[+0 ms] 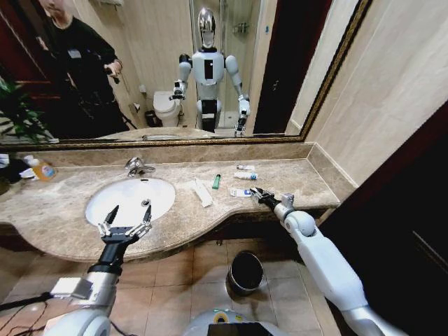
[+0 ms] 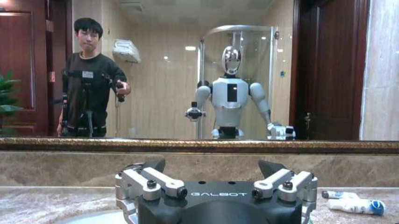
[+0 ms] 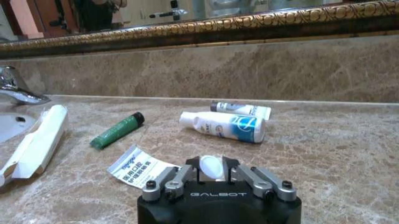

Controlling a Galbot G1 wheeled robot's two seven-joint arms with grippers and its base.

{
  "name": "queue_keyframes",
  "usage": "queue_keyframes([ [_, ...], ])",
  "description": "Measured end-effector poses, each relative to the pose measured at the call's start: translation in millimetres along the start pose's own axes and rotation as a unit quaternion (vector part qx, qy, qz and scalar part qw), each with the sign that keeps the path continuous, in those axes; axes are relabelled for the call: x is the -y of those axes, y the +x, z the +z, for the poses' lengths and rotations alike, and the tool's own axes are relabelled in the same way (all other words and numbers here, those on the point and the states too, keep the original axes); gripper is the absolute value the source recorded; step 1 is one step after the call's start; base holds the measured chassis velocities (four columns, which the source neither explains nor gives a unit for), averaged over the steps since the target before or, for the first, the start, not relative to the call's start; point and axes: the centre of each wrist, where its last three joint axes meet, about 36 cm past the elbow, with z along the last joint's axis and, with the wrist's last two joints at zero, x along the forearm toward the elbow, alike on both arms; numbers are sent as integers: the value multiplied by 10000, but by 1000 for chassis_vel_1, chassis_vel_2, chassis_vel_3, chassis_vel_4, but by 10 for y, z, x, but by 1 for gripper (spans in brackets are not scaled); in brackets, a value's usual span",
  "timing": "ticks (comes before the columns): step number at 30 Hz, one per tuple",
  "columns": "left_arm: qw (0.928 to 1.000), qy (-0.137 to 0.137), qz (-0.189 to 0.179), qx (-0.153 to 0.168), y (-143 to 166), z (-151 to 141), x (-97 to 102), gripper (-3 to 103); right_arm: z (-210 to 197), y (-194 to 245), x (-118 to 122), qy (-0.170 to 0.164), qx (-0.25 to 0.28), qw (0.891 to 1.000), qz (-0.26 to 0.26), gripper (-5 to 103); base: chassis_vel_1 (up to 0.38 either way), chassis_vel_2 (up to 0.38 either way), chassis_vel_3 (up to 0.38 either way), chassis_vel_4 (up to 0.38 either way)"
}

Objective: Pick up the trash from the sink and place it in the trash bin.

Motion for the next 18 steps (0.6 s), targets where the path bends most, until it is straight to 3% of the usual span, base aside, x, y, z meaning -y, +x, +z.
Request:
queue_keyframes([
  [18, 10000, 0, 0, 0, 0, 0, 0, 100, -36, 25, -41, -21, 161, 9999, -24, 1, 0, 0, 0, 0],
])
